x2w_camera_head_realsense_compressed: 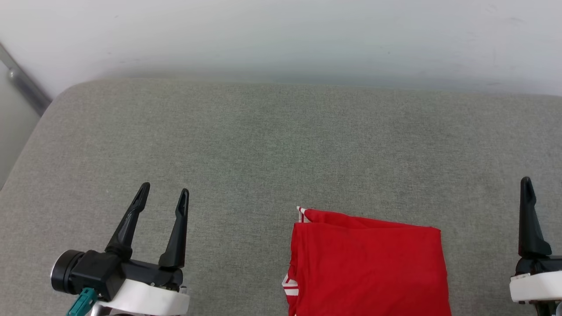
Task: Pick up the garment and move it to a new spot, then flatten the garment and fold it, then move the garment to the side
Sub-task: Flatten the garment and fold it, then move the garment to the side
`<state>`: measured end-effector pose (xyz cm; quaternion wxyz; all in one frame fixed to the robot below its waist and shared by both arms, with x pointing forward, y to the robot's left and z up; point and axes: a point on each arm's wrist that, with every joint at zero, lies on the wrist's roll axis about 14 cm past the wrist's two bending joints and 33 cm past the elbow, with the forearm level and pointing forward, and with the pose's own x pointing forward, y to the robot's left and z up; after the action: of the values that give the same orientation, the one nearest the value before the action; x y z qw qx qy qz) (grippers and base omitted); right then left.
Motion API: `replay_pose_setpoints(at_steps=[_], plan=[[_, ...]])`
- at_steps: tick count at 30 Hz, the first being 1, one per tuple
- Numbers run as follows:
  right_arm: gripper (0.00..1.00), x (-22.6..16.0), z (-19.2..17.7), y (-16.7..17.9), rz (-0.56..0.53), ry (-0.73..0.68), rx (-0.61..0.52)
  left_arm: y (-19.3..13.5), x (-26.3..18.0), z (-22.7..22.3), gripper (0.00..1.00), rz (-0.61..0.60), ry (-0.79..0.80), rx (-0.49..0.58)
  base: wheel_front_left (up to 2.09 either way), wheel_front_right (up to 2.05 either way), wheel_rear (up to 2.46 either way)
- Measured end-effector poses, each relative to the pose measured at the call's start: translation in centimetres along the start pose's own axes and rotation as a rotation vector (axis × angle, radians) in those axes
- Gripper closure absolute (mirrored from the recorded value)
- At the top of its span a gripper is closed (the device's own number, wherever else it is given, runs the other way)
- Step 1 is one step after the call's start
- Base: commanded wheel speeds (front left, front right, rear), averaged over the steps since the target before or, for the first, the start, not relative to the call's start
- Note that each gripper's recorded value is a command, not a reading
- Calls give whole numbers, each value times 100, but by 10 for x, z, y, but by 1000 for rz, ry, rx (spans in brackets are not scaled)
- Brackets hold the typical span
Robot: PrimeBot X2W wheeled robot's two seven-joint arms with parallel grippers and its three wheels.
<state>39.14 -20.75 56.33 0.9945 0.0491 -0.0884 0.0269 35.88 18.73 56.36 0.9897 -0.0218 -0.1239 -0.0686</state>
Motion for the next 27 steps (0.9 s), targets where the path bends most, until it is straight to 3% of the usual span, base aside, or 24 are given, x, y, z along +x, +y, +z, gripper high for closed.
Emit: replay_pose_setpoints(at_steps=[27], plan=[[0, -2, -15, 8, 27, 38, -3, 1, -3, -4, 0, 1, 16, -1, 0, 0, 0]])
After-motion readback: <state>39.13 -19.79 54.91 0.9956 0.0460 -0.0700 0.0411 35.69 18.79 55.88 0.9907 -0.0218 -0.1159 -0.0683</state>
